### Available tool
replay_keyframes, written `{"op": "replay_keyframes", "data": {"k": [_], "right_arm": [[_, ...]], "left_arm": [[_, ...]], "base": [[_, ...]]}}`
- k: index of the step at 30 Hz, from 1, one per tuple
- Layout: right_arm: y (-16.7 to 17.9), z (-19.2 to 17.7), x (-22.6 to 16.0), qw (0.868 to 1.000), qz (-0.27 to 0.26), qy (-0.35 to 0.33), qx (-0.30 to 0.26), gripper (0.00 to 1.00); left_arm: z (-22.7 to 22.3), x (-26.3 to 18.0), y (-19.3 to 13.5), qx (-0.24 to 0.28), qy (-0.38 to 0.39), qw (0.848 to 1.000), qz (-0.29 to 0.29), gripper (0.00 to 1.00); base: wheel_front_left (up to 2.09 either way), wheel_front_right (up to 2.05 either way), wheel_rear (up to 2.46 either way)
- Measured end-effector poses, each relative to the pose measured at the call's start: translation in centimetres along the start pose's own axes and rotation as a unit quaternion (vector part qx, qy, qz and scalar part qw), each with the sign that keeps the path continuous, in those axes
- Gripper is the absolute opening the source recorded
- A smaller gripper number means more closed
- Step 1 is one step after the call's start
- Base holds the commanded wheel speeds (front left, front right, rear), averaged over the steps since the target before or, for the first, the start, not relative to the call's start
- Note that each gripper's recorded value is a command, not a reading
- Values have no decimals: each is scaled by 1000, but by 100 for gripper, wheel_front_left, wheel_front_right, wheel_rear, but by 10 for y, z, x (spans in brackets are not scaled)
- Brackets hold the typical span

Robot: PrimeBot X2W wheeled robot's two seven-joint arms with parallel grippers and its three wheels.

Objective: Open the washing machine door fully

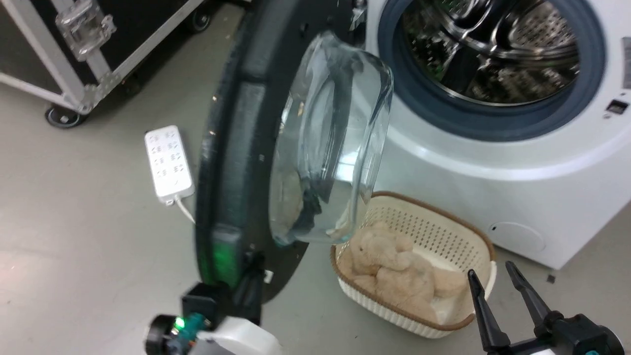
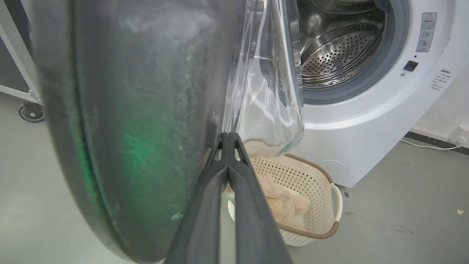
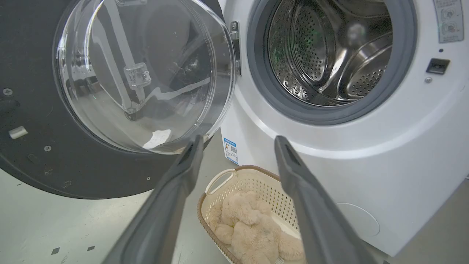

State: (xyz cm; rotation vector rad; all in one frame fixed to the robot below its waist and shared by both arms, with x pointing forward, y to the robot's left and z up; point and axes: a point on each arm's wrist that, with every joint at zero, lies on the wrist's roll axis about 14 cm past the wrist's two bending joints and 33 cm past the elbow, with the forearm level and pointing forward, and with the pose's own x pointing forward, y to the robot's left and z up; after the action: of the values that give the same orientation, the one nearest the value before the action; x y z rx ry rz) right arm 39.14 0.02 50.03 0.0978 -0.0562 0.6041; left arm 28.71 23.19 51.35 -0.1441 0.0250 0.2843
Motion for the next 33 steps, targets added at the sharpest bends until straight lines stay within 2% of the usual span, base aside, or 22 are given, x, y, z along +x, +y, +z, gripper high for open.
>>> {"op": "replay_keyframes", "data": {"k": [12, 19, 26, 33], "right_arm": [[-6, -29, 30, 999, 16, 27, 8, 100], [-34, -49, 37, 999, -2, 49, 8, 100], [-59, -60, 32, 998, -30, 62, 7, 100], [-70, -57, 24, 997, -49, 62, 4, 100]], "left_arm": [[26, 47, 93, 39, 14, 995, 88, 0], [41, 74, 172, 96, 31, 981, 167, 0], [40, 103, 211, 101, 44, 973, 202, 0], [47, 109, 240, 108, 33, 967, 230, 0]], "base": [[0, 0, 0], [0, 0, 0], [0, 0, 0], [0, 0, 0]]}}
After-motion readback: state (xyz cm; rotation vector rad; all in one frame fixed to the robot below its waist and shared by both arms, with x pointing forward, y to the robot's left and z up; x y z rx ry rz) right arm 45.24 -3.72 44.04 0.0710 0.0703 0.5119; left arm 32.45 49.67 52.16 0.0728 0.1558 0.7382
